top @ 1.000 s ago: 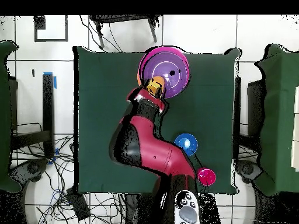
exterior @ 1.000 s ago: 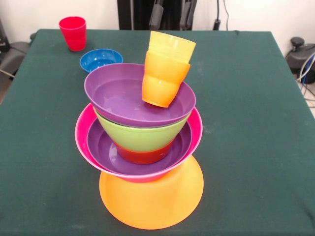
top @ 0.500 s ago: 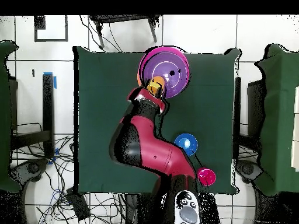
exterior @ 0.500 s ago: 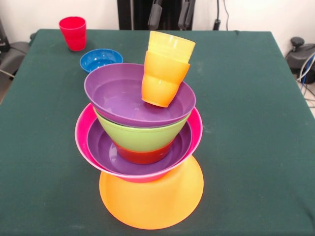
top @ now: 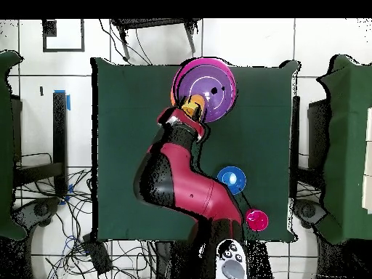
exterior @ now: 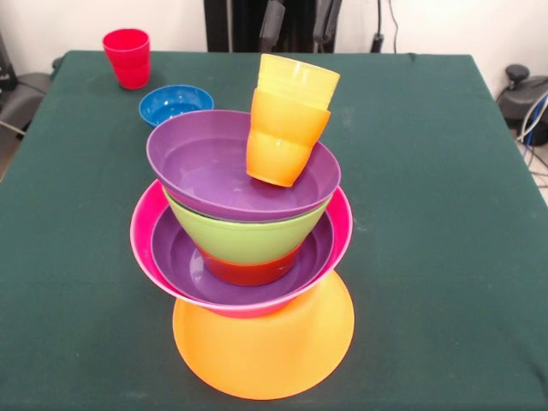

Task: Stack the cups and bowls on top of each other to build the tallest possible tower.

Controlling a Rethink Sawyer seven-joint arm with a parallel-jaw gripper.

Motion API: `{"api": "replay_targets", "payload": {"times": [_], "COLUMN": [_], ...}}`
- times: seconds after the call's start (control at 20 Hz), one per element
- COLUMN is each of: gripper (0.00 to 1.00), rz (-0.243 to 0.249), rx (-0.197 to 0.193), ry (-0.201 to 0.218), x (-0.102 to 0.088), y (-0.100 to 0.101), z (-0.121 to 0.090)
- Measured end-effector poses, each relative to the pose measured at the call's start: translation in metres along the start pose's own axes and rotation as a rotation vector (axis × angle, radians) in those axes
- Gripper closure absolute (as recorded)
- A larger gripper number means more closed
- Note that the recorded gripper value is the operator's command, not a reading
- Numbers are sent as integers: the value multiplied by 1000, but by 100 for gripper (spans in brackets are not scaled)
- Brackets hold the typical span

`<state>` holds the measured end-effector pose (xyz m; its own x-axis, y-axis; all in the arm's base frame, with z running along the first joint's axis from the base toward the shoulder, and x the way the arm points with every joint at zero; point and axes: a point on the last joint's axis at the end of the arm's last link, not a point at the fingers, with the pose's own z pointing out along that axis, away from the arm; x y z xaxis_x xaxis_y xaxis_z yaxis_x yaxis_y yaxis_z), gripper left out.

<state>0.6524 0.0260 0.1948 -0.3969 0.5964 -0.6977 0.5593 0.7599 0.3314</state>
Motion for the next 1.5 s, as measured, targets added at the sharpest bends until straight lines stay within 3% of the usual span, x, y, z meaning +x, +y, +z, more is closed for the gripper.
{"api": "replay_targets", "payload": {"times": [0.65,0.85,0.9,1.1,1.4,1.5], "gripper": [0,0,0,0,0,0], "rz": [58,132,174,264,332,329], "rx": [-29,-37,-41,-50,-67,-70], "ry": [-30,-15,-8,2,17,26], "x": [-24,-26,-26,-18,0,4], "y": [12,10,9,7,12,13], "z": [-7,3,8,17,24,24]}}
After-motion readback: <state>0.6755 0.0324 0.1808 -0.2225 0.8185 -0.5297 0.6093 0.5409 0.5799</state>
